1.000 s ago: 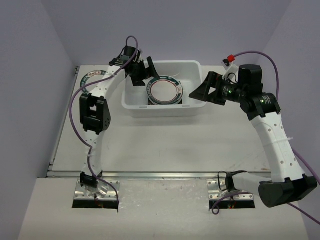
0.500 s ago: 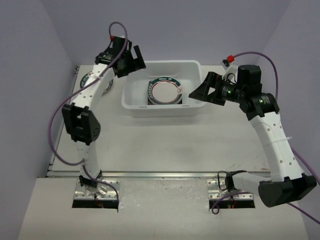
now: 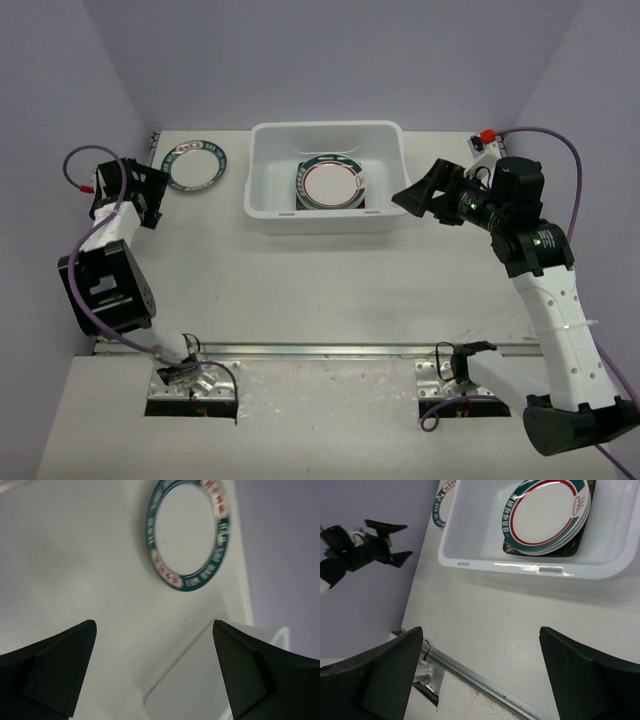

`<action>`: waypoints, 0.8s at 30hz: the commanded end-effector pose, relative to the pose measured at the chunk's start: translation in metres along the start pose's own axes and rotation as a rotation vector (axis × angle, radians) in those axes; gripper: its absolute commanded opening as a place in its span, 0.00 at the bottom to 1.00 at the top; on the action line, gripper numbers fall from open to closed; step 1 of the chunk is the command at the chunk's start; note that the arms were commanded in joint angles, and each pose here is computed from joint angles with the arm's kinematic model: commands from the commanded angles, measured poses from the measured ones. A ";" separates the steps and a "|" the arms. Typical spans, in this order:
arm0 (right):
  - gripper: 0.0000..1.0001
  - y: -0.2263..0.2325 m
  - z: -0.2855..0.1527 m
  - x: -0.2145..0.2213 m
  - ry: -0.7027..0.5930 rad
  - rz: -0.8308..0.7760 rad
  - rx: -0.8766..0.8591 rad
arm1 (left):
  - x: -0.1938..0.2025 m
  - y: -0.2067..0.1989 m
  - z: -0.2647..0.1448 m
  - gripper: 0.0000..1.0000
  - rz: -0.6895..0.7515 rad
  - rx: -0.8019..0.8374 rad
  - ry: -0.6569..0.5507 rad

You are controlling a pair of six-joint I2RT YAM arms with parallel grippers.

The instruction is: Place the plates into the plastic bin on the countertop

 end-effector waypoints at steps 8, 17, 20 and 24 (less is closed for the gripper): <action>0.99 0.008 0.005 0.012 0.059 0.008 -0.171 | 0.002 -0.016 0.072 0.99 -0.015 0.140 0.089; 0.99 0.011 0.013 0.001 0.066 -0.021 -0.160 | 0.030 -0.006 0.127 0.93 -0.044 0.044 0.192; 0.99 0.011 0.017 -0.004 0.071 -0.023 -0.153 | 0.035 -0.005 0.136 0.89 -0.044 0.016 0.190; 0.99 0.010 0.020 -0.013 0.042 -0.062 -0.105 | 0.040 -0.005 0.146 0.79 -0.056 -0.007 0.206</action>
Point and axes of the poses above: each gripper's point midway between its finger pads, its own z axis out along the fingers, its own y axis along the line the jaws close on, x = y × z, the point moved 7 cm from there along -z, back along the fingers, and after that the axes turned 11 degrees about z, right-handed, at the moved point
